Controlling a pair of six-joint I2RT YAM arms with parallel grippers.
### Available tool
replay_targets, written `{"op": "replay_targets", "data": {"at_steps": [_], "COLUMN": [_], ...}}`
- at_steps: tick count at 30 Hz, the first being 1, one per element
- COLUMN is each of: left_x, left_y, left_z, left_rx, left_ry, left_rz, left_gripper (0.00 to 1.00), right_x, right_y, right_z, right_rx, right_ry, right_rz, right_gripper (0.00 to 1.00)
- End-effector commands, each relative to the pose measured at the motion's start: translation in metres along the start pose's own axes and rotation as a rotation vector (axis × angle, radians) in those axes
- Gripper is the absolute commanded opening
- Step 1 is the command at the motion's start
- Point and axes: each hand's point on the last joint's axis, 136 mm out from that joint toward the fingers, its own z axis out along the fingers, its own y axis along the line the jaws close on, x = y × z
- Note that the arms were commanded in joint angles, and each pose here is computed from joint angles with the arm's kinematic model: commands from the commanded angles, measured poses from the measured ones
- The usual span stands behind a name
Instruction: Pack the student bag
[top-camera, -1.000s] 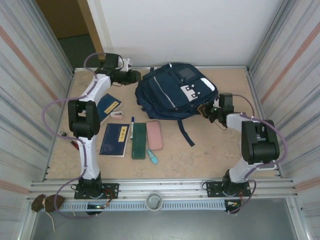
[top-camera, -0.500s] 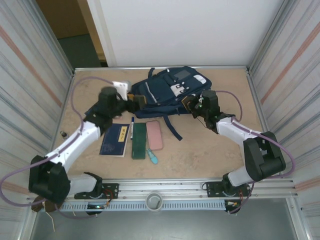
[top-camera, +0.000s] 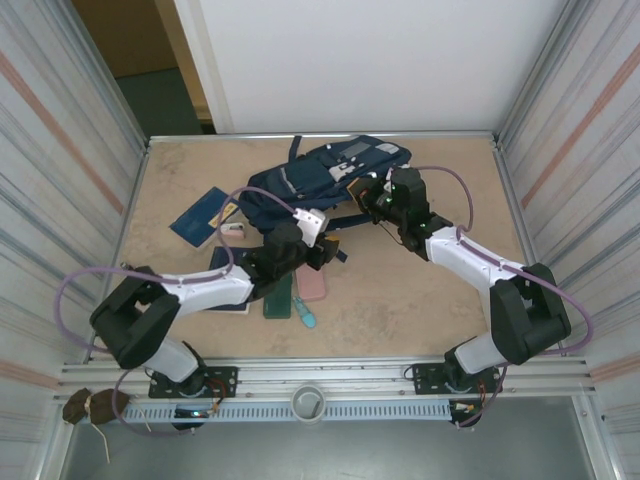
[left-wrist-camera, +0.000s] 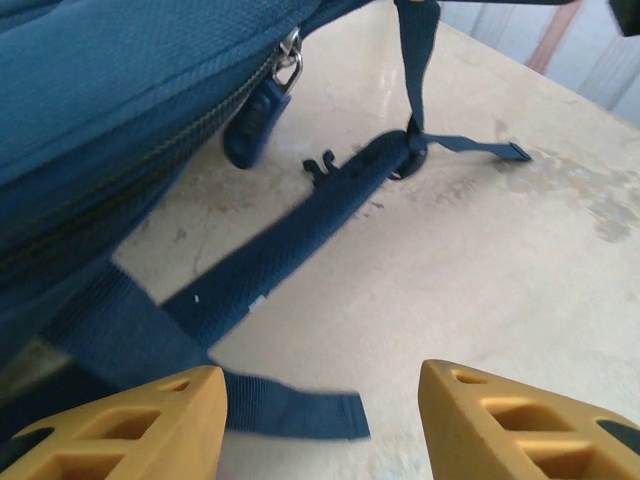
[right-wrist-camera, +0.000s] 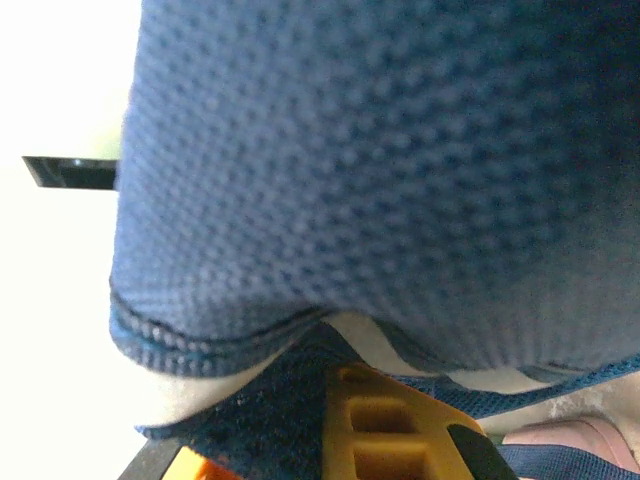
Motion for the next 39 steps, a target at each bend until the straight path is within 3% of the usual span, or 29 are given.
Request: {"op": "replay_targets", "data": {"at_steps": [1,7,14,25,32,39], "left_x": [-0.045,-0.055,-0.068,-0.082,-0.076,-0.057], "left_y": [0.004,0.009,0.012,0.01,0.016,0.038], "left_z": [0.008,0.028,0.041,0.046,0.045,0.019], "left_rx": [-0.079,-0.134,-0.175,-0.181,-0.206,-0.271], "left_ry": [-0.157,-0.192,-0.219,-0.23,-0.213,-0.153], "left_rz": [0.035,0.036,0.029,0.015,0.011,0.009], "left_gripper": [0.53,0.52,0.43,0.23,0.0,0.0], "right_x": [-0.005,-0.005,-0.004,-0.005,-0.014,-0.04], "right_y": [0.063,0.062,0.059,0.04,0.025,0.003], "right_z": [-0.012,-0.011,-0.01,-0.011,-0.014,-0.032], "right_rx": [-0.166,-0.16,-0.154,-0.095,-0.063,0.013], "right_ry": [-0.014,-0.014,-0.012,-0.031,-0.054,-0.135], "right_rz": [-0.031,-0.033,-0.033,-0.054,-0.054,-0.109], "right_gripper": [0.0,0.0,0.0,0.0,0.0,0.0]}}
